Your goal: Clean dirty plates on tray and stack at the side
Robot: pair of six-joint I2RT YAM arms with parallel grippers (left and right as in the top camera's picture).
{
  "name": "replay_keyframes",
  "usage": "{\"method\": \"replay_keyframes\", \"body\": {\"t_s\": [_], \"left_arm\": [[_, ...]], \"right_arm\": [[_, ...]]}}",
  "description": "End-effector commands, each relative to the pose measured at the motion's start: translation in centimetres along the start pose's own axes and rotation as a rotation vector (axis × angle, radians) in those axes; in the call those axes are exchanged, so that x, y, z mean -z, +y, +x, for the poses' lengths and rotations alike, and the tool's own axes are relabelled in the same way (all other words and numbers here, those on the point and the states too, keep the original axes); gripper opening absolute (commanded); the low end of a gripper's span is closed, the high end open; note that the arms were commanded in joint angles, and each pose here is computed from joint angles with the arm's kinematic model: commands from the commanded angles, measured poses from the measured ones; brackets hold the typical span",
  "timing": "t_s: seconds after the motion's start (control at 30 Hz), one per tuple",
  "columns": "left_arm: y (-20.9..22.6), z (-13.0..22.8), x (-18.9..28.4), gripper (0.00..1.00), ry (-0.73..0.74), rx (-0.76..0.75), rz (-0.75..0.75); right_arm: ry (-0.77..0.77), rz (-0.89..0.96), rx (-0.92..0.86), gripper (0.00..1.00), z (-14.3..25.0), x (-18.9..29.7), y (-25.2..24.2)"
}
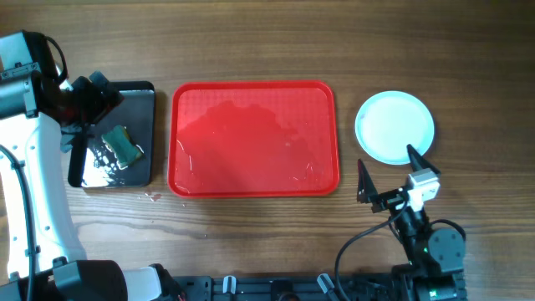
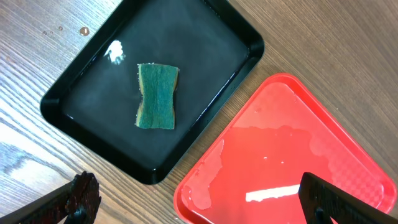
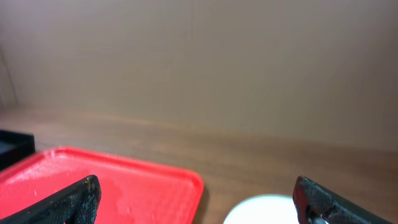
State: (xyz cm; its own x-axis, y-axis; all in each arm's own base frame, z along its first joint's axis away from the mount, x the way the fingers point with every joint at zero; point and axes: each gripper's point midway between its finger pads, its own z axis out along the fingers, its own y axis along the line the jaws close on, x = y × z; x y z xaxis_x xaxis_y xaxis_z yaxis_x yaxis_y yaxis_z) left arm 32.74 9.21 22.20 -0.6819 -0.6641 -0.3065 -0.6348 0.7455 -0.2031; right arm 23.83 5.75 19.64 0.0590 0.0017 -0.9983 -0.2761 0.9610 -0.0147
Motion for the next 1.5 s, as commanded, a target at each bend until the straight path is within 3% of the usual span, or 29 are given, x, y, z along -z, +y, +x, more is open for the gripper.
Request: {"method": "replay_keyframes", "body": {"t_s": [0.0, 0.87, 1.03, 1.17, 1.47], "left_arm": [[-0.1, -0.1, 0.0, 1.0, 0.001, -0.002, 0.011], [-0.2, -0.3, 0.5, 1.0, -0.022, -0.006, 0.012], [-5.7, -0.8, 4.0, 1.0, -0.261, -0.194, 0.195], [-8.5, 2.3, 5.8, 1.0, -0.447, -0.438, 0.325], [-5.0, 8.1, 4.5, 1.0, -0.757, -0.442, 0.507]], "right_arm": [[0.047, -0.024, -0.007, 1.0, 1.9, 0.0, 0.5], [0.046, -0.017, -0.014, 1.0, 1.9, 0.0, 0.4], [0.046, -0.018, -0.013, 1.0, 1.9, 0.0, 0.4], [0.046, -0.018, -0.014, 1.0, 1.9, 0.0, 0.4], [0.046, -0.018, -0.014, 1.0, 1.9, 0.0, 0.4]]}}
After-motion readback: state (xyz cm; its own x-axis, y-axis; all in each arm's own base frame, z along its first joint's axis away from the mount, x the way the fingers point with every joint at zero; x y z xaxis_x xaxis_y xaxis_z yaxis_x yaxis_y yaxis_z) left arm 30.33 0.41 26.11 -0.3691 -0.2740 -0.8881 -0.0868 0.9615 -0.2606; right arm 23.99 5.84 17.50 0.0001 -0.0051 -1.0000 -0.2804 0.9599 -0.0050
